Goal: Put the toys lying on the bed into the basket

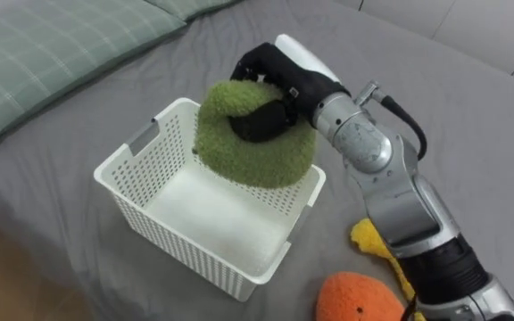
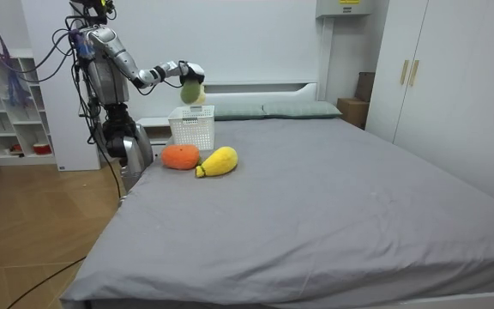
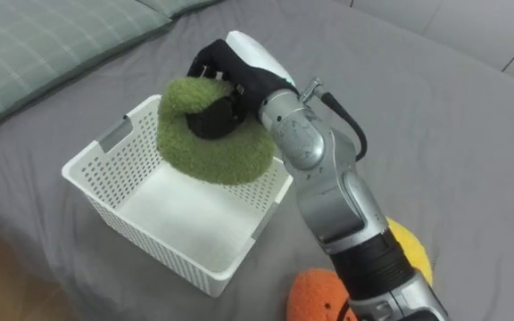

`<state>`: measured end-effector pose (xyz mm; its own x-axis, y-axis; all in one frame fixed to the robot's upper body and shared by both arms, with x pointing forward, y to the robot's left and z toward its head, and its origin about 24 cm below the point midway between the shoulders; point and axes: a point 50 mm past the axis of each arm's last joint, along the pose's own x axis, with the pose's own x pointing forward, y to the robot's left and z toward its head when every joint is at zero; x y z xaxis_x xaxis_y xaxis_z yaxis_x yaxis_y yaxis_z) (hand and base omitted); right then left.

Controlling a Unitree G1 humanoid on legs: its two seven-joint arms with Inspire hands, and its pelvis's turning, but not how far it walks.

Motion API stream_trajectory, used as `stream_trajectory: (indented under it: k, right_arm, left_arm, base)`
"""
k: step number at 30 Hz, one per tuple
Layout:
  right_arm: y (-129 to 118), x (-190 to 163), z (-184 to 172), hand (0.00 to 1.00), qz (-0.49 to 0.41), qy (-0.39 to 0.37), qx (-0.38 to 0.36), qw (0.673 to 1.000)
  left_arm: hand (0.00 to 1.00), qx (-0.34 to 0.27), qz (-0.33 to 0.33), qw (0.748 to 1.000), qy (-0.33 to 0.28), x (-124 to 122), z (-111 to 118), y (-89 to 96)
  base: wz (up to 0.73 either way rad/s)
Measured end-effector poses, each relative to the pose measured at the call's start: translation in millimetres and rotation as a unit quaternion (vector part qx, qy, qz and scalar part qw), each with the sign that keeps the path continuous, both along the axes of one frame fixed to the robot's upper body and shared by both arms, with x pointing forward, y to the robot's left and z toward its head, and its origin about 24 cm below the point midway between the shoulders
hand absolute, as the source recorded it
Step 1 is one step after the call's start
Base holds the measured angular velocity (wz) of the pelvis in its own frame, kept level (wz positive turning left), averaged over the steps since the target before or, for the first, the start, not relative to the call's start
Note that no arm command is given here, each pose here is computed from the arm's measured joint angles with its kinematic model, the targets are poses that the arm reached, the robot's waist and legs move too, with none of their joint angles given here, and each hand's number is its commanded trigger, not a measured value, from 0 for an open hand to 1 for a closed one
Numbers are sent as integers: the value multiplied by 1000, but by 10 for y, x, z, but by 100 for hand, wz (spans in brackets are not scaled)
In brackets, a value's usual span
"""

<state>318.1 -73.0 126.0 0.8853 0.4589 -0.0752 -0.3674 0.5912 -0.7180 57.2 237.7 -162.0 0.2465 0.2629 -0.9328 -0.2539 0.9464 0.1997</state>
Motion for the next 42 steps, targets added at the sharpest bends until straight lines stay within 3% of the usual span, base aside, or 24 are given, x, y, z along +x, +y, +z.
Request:
stream_trajectory:
  k: [11,30,42]
  right_arm:
    - [-32,-61,-167,0,-6,20,-5,1000]
    - [-146,-39,-145,0,-23,-2,-11,1000]
    - [-755,-57,-406,0,-148,27,52,987]
  left_arm:
    - [0,1,-6,1000,-9,48,12,-12]
    - [0,-4,-2,1000,-7,22,2,-44]
    - [0,6,16,1000,-1,-56,-2,-18]
  base:
    - [6]
    - [0]
    - [-10]
